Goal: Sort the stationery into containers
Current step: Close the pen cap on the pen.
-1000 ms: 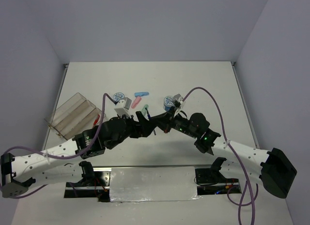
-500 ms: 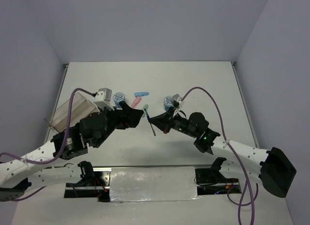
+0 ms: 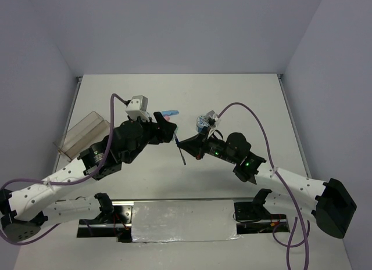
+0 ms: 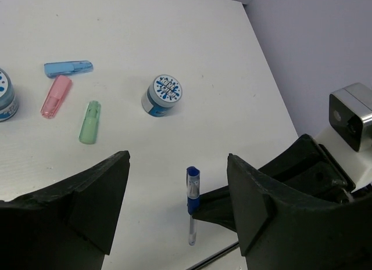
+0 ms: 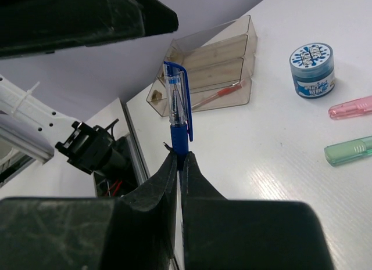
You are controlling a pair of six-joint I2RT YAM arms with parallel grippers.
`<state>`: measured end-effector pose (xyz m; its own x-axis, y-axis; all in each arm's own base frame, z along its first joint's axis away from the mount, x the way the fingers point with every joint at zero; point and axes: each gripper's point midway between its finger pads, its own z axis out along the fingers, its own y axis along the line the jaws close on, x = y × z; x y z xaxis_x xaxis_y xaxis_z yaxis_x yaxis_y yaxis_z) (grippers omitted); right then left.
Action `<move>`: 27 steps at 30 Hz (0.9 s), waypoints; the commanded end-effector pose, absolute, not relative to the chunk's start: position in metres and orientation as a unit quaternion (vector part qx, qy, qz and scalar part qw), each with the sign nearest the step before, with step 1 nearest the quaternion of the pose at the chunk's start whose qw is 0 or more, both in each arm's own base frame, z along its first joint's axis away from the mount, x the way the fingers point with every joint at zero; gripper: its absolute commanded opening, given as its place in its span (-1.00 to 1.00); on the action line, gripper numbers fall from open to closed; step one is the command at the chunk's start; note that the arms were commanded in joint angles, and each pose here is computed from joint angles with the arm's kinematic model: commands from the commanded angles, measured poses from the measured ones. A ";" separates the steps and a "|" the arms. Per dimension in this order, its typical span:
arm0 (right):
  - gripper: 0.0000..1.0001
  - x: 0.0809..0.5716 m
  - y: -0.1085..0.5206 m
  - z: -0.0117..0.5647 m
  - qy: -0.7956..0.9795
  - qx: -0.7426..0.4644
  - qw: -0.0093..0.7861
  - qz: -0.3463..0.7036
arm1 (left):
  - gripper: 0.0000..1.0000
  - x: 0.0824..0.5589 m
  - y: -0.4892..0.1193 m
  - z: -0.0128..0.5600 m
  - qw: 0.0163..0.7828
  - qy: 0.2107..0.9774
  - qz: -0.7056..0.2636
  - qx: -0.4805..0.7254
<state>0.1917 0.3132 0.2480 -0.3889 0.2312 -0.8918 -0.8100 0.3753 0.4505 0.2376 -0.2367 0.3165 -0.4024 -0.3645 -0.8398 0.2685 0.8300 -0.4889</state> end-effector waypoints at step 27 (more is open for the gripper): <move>-1.00 0.193 0.323 0.275 0.657 -0.197 0.506 0.523 | 0.10 0.251 -0.268 0.298 0.519 0.782 -0.343 -0.022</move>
